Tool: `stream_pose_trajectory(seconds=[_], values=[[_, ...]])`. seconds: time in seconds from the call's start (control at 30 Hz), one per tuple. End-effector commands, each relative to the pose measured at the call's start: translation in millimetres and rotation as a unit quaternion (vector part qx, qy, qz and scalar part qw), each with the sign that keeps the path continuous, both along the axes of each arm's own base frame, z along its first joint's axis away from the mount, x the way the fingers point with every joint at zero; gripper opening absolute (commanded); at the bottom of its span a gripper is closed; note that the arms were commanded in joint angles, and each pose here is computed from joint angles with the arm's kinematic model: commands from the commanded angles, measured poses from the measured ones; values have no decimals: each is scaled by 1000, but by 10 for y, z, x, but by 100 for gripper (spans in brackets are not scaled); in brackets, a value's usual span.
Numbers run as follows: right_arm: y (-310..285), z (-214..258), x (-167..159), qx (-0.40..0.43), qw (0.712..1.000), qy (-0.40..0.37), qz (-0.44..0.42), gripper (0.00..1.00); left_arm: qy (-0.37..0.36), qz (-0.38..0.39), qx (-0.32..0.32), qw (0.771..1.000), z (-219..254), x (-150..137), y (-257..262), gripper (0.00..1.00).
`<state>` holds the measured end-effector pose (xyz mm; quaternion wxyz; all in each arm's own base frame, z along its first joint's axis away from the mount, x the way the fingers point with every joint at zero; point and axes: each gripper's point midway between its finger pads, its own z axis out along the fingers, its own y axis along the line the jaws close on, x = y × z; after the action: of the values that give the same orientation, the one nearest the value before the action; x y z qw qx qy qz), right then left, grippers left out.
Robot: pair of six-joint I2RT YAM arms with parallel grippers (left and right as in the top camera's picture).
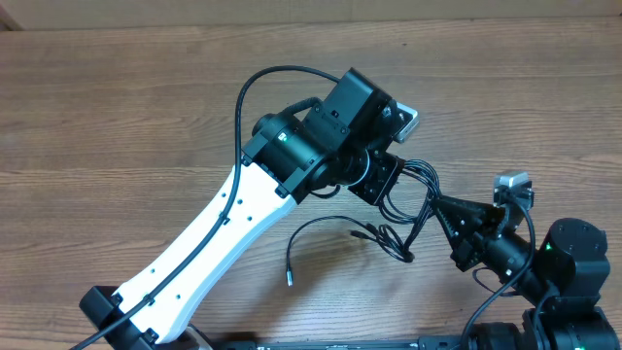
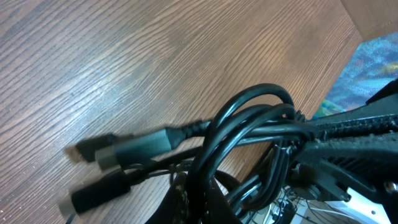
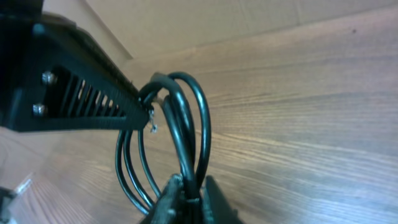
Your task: Untangle cables
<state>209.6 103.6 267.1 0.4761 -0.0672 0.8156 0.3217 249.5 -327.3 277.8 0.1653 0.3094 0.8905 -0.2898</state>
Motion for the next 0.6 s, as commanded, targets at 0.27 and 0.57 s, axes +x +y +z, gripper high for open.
stream_pose_trajectory(seconds=[0.27,0.57], values=[[0,36,-7,-4,1000,-6,1,3,0,26,-15,1000,141,21,-8,4],[-2,0,-23,31,999,31,-16,4,31,254,38,966,-7,334,356,4]])
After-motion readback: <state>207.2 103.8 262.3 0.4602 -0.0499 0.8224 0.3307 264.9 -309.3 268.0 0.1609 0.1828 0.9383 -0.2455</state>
